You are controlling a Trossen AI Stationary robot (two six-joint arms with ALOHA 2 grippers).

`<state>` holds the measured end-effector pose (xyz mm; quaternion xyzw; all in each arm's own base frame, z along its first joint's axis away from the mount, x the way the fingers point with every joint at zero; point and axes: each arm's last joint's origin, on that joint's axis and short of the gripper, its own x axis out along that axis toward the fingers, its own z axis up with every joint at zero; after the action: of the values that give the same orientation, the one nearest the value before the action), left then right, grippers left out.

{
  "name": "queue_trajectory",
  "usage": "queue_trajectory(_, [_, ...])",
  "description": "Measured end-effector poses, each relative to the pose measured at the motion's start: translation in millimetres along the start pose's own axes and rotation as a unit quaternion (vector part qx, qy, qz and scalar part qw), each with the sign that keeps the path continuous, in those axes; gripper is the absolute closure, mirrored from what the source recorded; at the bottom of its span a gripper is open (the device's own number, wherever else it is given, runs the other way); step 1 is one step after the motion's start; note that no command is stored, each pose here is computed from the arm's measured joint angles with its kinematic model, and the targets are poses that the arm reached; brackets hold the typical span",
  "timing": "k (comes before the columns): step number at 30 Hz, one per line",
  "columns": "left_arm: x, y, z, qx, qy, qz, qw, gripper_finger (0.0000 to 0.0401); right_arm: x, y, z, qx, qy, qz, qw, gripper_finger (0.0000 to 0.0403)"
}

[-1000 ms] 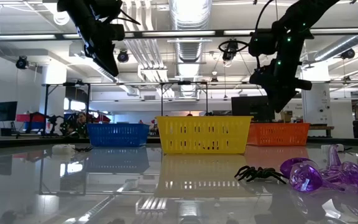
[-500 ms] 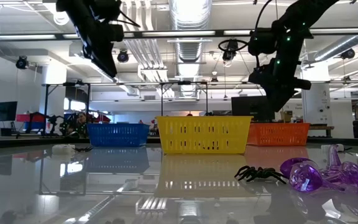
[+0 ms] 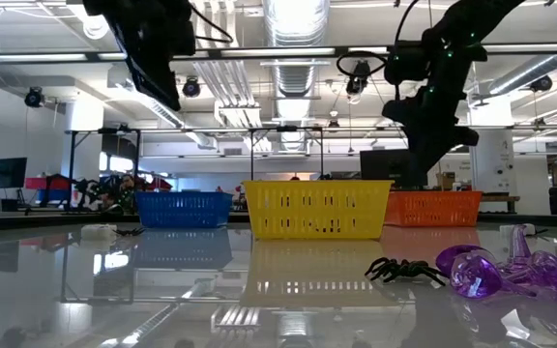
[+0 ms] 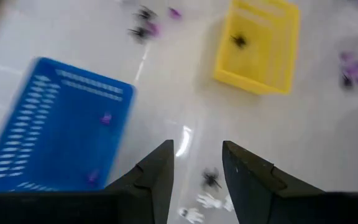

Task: Sort Halloween decoration
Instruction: Put the black spider toy into the yellow bin

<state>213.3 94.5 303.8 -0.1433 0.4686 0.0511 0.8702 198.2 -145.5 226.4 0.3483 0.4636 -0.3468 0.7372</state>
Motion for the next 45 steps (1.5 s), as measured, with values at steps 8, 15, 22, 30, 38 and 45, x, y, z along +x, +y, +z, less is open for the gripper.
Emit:
queue_trajectory(8, [8, -25, -1, 0.026, 0.015, -0.014, 0.999, 0.029, 0, 24, -13, 0.0, 0.048, 0.075, 0.996, 0.0298])
queue_trajectory(15, [7, -28, -5, 0.023, 0.034, -0.016, 0.999, 0.0289, -3, 67, -44, -0.031, 0.089, 0.109, 0.99, 0.0298])
queue_trajectory(22, [7, -28, -8, 0.053, 0.047, -0.018, 0.997, 0.0289, -19, 114, -75, -0.05, 0.07, 0.14, 0.986, 0.0296])
queue_trajectory(30, [4, -28, -10, 0.08, 0.051, -0.019, 0.995, 0.0289, -44, 164, -106, -0.069, 0.025, 0.244, 0.967, 0.0255])
queue_trajectory(38, [2, -29, -11, 0.091, 0.049, -0.02, 0.994, 0.0289, -54, 190, -146, -0.074, -0.023, 0.27, 0.96, 0.0234])
queue_trajectory(45, [1, -29, -12, 0.087, 0.054, -0.02, 0.995, 0.0289, -17, 224, -180, -0.12, -0.001, 0.263, 0.957, 0.0234])
